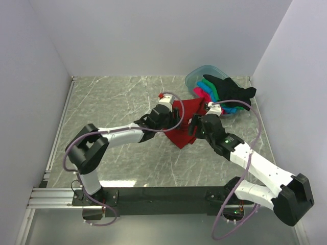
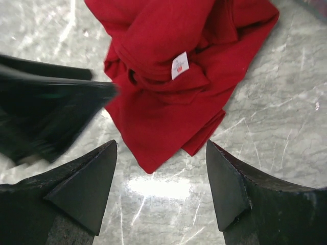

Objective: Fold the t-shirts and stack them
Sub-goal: Locate the corner of the tshirt, then grab the side of the crumpled tshirt with both arms, then locate the corner of the tshirt

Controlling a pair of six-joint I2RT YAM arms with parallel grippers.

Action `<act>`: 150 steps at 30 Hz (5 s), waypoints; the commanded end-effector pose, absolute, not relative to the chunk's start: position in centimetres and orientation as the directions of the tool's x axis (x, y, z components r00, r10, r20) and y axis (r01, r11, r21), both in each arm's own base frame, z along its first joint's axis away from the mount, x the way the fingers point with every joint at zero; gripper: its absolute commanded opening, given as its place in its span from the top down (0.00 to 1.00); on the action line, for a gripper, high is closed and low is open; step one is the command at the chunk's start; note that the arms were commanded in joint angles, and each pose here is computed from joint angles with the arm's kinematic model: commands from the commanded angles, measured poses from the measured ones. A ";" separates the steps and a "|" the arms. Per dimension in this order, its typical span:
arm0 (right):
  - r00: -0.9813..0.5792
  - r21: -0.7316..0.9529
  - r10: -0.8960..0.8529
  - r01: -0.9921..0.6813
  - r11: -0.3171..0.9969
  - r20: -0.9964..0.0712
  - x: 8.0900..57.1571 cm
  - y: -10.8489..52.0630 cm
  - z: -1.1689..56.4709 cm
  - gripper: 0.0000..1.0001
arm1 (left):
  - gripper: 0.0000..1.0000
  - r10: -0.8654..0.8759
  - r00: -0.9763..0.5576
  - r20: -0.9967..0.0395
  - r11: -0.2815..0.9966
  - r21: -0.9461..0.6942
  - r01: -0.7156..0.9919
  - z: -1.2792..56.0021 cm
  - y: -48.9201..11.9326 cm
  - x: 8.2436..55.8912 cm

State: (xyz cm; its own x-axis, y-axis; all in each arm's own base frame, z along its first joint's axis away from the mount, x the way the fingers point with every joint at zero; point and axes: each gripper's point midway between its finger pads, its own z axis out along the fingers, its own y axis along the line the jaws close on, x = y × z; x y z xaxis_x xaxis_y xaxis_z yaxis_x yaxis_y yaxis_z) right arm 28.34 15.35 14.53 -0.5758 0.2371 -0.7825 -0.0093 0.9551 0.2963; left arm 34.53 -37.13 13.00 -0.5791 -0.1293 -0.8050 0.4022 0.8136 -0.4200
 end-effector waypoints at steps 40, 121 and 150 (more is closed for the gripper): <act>-0.673 0.383 0.211 -0.116 0.917 -0.709 29.1 19.7 10.6 0.29 | 1.00 -0.268 -0.370 -0.890 0.883 -0.380 0.274 23.4 -27.4 39.6; -0.513 0.241 0.190 -0.034 0.970 -0.837 37.1 16.9 19.6 1.00 | 0.20 -0.419 -0.282 -0.863 0.806 -0.211 -0.553 17.8 2.7 34.9; -0.542 0.380 0.275 -0.091 0.920 -0.794 35.8 15.3 17.9 1.00 | 0.27 -0.749 -0.324 -0.577 0.545 -0.260 -0.797 3.8 3.0 24.8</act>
